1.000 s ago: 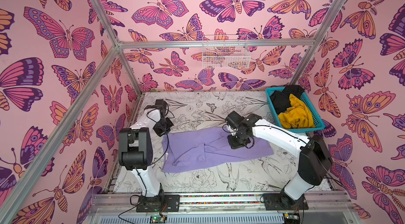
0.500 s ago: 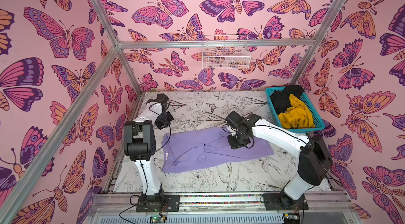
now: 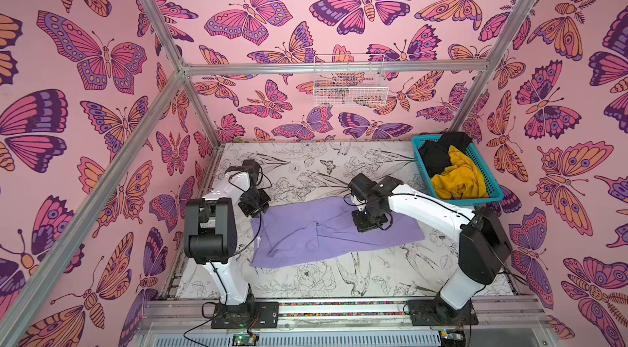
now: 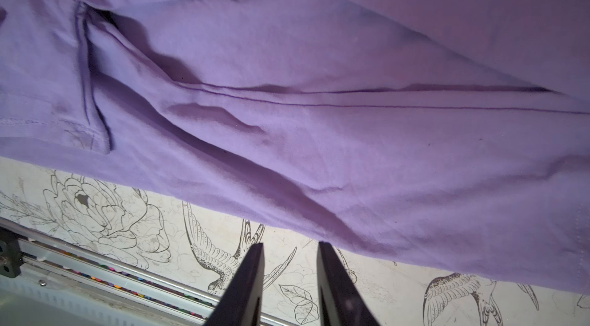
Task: Fold and stack t-shirts
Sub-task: Smooth out the T-shirt at the center of the board.
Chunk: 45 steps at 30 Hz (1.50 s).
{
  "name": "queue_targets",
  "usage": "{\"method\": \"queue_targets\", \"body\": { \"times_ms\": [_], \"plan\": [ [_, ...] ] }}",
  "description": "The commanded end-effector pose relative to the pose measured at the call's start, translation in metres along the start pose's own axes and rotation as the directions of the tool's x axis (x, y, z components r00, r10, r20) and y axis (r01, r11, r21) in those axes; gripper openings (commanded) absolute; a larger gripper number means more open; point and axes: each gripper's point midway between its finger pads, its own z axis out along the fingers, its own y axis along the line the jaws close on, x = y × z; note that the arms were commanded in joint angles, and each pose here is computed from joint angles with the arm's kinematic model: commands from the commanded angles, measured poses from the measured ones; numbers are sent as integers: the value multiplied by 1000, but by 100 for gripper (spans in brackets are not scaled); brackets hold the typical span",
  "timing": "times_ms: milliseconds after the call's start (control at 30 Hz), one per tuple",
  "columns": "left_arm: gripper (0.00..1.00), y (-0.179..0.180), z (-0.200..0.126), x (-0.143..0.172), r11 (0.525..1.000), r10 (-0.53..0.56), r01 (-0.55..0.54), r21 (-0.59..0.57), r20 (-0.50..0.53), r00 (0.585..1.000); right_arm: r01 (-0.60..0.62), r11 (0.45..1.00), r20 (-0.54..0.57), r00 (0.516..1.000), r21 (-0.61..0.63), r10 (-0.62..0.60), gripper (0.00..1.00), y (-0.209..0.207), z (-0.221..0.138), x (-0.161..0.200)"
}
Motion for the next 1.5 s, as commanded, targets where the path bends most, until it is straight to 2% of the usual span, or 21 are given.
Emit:
{"method": "queue_targets", "body": {
  "times_ms": [0,167,367,667,700,800,1067,1300,1467],
  "plan": [
    [30,-2,8,8,1000,7,-6,20,-36,999,4,1000,-11,1000,-1,-4,34,-2,2,4],
    [28,-9,24,5,999,17,-15,39,-57,998,4,1000,-11,1000,8,-4,34,-4,1,6],
    [26,-5,42,0,1000,9,-9,-8,-76,997,4,1000,-7,1000,21,-3,34,-6,0,6],
    [23,5,25,-6,999,13,-13,-53,-14,1000,-1,1000,-15,1000,25,2,34,-7,2,6],
    [21,5,24,-7,998,14,-15,-55,-8,1000,0,1000,-13,1000,23,0,34,-6,2,6],
    [0,3,25,-8,998,22,-22,-54,-16,1000,0,1000,-10,1000,23,0,33,-6,1,4],
    [0,2,13,-14,998,30,-29,-48,26,999,1,1000,-11,1000,28,-1,33,-8,1,7],
    [0,-16,-25,-41,997,79,-76,-31,118,990,5,1000,-8,1000,16,-4,33,-4,-1,2],
    [0,-20,-21,-51,993,106,-100,-56,112,988,8,1000,-7,1000,20,-8,33,-4,-3,2]
  ]
}}
